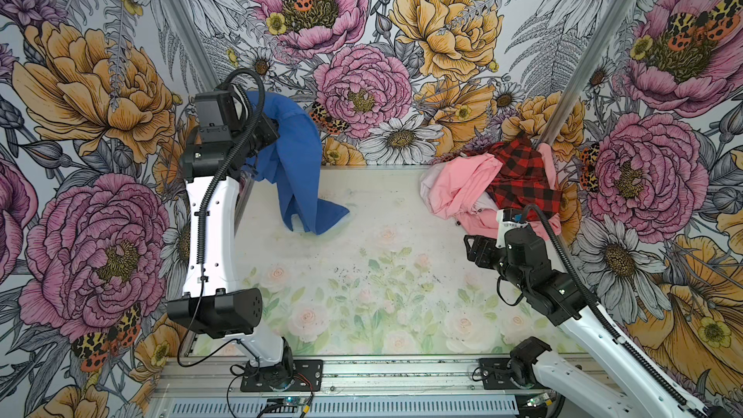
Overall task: Pick out a specific cloth from the pile
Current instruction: 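Lower the blue garment onto the table and open the left gripper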
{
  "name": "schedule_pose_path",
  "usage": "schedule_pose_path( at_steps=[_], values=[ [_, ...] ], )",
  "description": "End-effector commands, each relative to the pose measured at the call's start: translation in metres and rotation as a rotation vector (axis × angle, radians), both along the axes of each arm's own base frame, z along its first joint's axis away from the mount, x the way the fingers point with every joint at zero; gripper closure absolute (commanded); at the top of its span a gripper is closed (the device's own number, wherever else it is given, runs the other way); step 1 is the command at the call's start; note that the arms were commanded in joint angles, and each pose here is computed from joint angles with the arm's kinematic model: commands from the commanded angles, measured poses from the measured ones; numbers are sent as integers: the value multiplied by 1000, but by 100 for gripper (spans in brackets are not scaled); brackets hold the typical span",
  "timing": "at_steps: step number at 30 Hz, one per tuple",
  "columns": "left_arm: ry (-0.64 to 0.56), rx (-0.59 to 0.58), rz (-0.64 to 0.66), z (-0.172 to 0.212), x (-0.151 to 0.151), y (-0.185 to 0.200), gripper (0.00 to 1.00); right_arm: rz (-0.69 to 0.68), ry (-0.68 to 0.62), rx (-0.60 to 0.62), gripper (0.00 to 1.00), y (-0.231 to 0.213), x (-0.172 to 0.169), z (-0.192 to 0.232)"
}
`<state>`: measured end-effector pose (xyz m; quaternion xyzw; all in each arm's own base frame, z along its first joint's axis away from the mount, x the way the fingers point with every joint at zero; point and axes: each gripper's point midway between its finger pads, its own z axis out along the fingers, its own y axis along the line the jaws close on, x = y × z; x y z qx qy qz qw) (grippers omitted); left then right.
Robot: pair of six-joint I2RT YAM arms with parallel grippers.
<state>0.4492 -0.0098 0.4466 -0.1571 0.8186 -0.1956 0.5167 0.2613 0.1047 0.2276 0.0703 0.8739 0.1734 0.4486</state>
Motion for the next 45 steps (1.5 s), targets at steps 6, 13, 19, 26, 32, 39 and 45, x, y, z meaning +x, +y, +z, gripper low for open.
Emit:
schedule_pose_path(
  at_steps=[6, 13, 19, 26, 32, 39, 45],
  values=[
    [-137, 81, -112, 13, 14, -72, 100, 7, -41, 5, 25, 0, 1, 8],
    [-54, -21, -157, -27, 12, -103, 100, 7, -29, -2, 25, -1, 1, 1],
    [91, -72, 6, -107, -2, -57, 100, 14, -19, -2, 25, 1, 2, -7],
    [174, -101, 86, -168, -13, -18, 100, 21, -21, 14, 25, 5, 4, -7],
    [318, 114, 172, -217, -9, 3, 100, 19, -24, 23, 25, 4, 2, -8],
    [449, 261, 145, -270, -5, -10, 100, 10, -26, 21, 25, 1, 1, -9],
    [626, 462, -11, -332, -6, -37, 100, 14, -15, 13, 25, 3, 4, -10]
  ],
)
